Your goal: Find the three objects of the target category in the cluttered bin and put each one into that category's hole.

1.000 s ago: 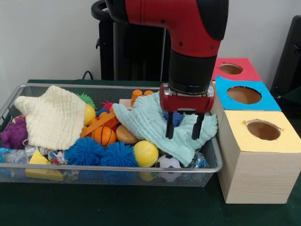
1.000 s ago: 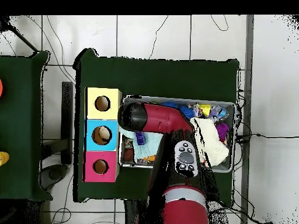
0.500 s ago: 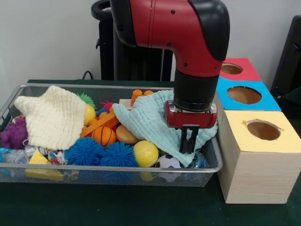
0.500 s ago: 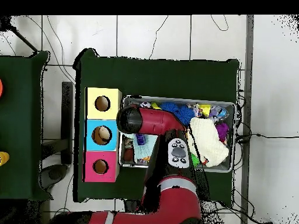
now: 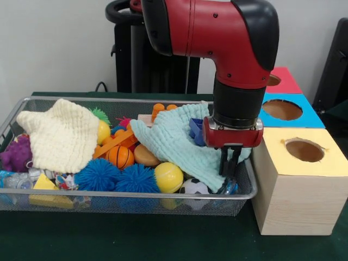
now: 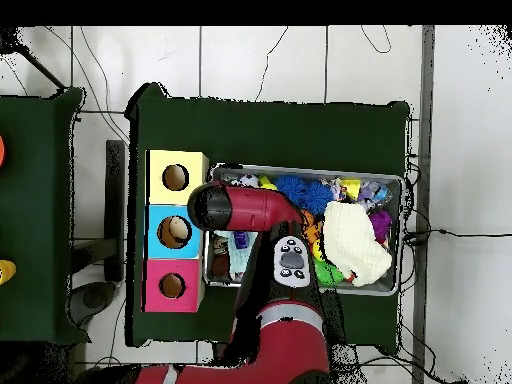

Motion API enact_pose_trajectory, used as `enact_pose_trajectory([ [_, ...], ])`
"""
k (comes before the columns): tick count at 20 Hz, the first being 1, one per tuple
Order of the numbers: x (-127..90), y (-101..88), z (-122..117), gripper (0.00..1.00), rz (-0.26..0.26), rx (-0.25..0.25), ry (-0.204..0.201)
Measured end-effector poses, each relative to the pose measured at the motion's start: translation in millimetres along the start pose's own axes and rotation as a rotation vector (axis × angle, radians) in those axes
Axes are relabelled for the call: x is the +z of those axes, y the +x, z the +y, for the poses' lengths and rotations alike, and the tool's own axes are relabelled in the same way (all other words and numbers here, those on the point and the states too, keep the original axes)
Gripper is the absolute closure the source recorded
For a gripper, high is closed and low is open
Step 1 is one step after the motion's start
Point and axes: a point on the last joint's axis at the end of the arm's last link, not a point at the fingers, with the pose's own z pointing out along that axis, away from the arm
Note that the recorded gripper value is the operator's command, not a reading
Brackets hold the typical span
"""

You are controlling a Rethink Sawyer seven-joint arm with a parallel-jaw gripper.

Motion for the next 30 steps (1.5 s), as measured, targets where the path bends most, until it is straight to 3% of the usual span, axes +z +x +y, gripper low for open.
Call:
enact_pose_trajectory([
  [20, 0, -7.4, 1, 1.00, -0.034, 0.027, -0.005],
  [21, 0, -7.7, 1, 0.00, -0.036, 0.027, -0.005],
  [30, 13, -9.5, -1, 0.00, -0.042, 0.028, 0.002],
])
